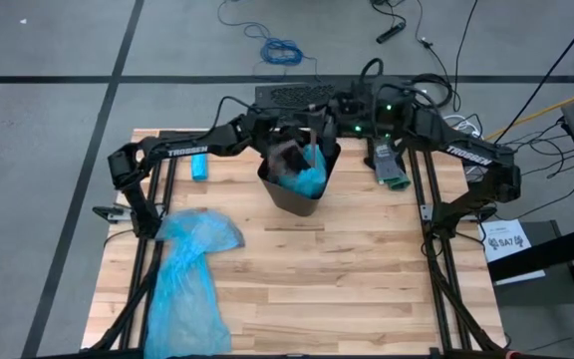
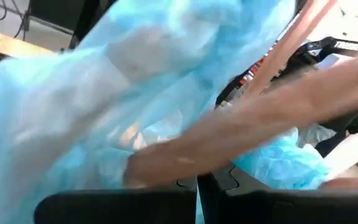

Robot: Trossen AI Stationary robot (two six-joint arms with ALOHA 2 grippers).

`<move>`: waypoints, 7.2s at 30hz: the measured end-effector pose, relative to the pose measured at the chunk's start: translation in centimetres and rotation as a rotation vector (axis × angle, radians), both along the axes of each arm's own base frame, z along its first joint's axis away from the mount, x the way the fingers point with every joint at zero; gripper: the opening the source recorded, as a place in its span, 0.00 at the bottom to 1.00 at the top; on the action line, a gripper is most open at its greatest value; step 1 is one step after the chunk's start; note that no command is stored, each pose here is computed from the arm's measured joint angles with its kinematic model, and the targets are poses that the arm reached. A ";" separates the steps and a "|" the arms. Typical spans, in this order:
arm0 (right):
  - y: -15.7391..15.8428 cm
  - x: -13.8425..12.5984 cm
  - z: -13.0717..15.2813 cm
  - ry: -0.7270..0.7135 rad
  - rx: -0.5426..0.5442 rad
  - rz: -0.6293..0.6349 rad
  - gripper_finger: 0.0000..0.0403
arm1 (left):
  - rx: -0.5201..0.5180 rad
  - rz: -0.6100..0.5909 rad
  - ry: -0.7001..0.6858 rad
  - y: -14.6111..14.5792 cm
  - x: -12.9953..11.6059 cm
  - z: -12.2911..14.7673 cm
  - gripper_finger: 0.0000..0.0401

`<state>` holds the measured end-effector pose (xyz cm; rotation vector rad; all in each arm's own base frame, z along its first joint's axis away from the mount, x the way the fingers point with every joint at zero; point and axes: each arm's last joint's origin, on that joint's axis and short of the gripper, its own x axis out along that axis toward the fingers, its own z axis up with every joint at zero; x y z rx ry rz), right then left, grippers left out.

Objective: Place trash/remove bag and relplace
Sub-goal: Remove the blue trash bag from the black trash bin

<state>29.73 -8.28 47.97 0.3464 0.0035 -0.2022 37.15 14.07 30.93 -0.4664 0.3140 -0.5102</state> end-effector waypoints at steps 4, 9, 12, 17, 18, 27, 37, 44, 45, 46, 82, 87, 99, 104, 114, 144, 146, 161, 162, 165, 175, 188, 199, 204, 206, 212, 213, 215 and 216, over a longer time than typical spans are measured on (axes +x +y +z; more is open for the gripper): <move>0.5 0.1 0.4 -0.005 -0.064 -0.003 0.00 | 0.003 0.041 0.007 0.4 -0.1 0.0 0.00; 1.3 0.2 -0.2 0.051 -0.032 -0.015 0.00 | -0.025 0.072 0.026 1.1 -0.7 0.4 0.00; 1.5 0.1 -0.7 0.102 0.032 -0.005 0.00 | -0.027 0.077 -0.004 1.5 -0.9 1.8 0.00; 1.8 -0.2 -1.5 0.191 0.076 0.002 0.00 | -0.033 0.038 -0.060 1.7 -1.1 4.3 0.00; 1.8 -0.3 -1.8 0.218 0.083 0.004 0.00 | -0.040 0.037 -0.064 1.8 -1.1 4.7 0.00; 2.0 -0.6 -2.8 0.333 0.040 0.064 0.00 | -0.069 0.042 -0.022 2.1 -1.7 8.0 0.00; 2.4 -0.4 -2.6 0.328 -0.084 0.115 0.00 | -0.026 0.243 -0.002 3.1 -2.2 9.6 0.00; 2.2 0.5 -3.1 0.339 -0.113 0.136 0.10 | 0.028 0.400 0.085 3.1 -2.1 8.7 0.00; 2.2 0.7 -3.2 0.337 -0.113 0.135 0.13 | 0.033 0.415 0.090 3.1 -2.1 8.7 0.00; 2.1 1.0 -3.4 0.340 -0.113 0.136 0.16 | 0.036 0.426 0.093 3.0 -2.1 8.7 0.00; 1.4 2.9 -4.7 0.332 0.020 0.028 0.00 | 0.203 0.494 0.257 3.2 -3.0 7.0 0.00; 1.4 2.8 -4.4 0.305 0.026 0.017 0.00 | 0.244 0.468 0.313 3.3 -3.5 6.4 0.00; 1.5 2.2 -1.5 0.078 -0.016 0.008 0.00 | 0.331 0.395 0.399 3.4 -4.4 5.3 0.00; 1.5 1.1 -1.2 0.102 0.007 -0.021 0.00 | 0.268 0.323 0.320 3.8 -4.6 5.9 0.00; 1.6 1.1 -1.9 0.168 0.033 -0.064 0.00 | 0.325 0.431 0.149 5.1 -8.3 10.0 0.00; 0.9 -12.8 18.1 -0.701 -0.621 -0.503 0.00 | 0.310 0.492 0.314 6.7 -12.9 9.8 0.00; 1.3 -13.9 18.8 -0.737 -0.659 -0.528 0.00 | 0.318 0.482 0.324 6.6 -13.0 9.6 0.00; -1.0 -11.8 11.9 0.038 -0.235 -0.834 0.00 | 0.339 0.445 0.359 6.4 -13.2 9.3 0.00; -1.1 -11.6 11.0 0.101 -0.183 -0.838 0.00 | 0.338 0.445 0.360 6.4 -13.2 9.2 0.00; -1.4 -10.9 7.4 0.324 0.029 -0.857 0.00 | 0.329 0.450 0.373 6.5 -13.5 9.2 0.00; -3.3 -5.5 -4.0 0.734 0.499 -0.743 0.00 | 0.280 0.473 0.440 6.6 -15.0 9.1 0.00; -8.2 -5.7 -18.8 0.980 0.795 -0.798 0.00 | 0.263 0.560 0.425 4.8 -16.9 11.2 0.00; -12.0 -8.5 -26.1 0.799 1.020 -0.660 0.00 | 0.245 0.711 0.411 2.9 -19.0 13.4 0.00; -12.1 -10.6 -28.9 0.891 1.058 -0.684 0.00 | 0.218 0.768 0.389 2.6 -19.1 14.0 0.00; -11.5 -11.6 -30.4 0.968 1.083 -0.695 0.00 | 0.204 0.778 0.393 2.5 -19.1 14.0 0.00; -10.7 -12.1 -31.6 1.024 1.064 -0.586 0.00 | 0.204 0.791 0.386 2.3 -18.8 14.1 0.00; -10.8 -12.0 -31.5 1.018 1.048 -0.577 0.00 | 0.207 0.793 0.389 2.2 -18.7 14.1 0.00; -10.8 -11.9 -31.5 1.020 1.021 -0.558 0.00 | 0.195 0.803 0.395 2.1 -18.6 14.1 0.00; -10.8 -11.9 -31.6 1.028 1.009 -0.550 0.00 | 0.190 0.809 0.398 2.0 -18.5 14.1 0.00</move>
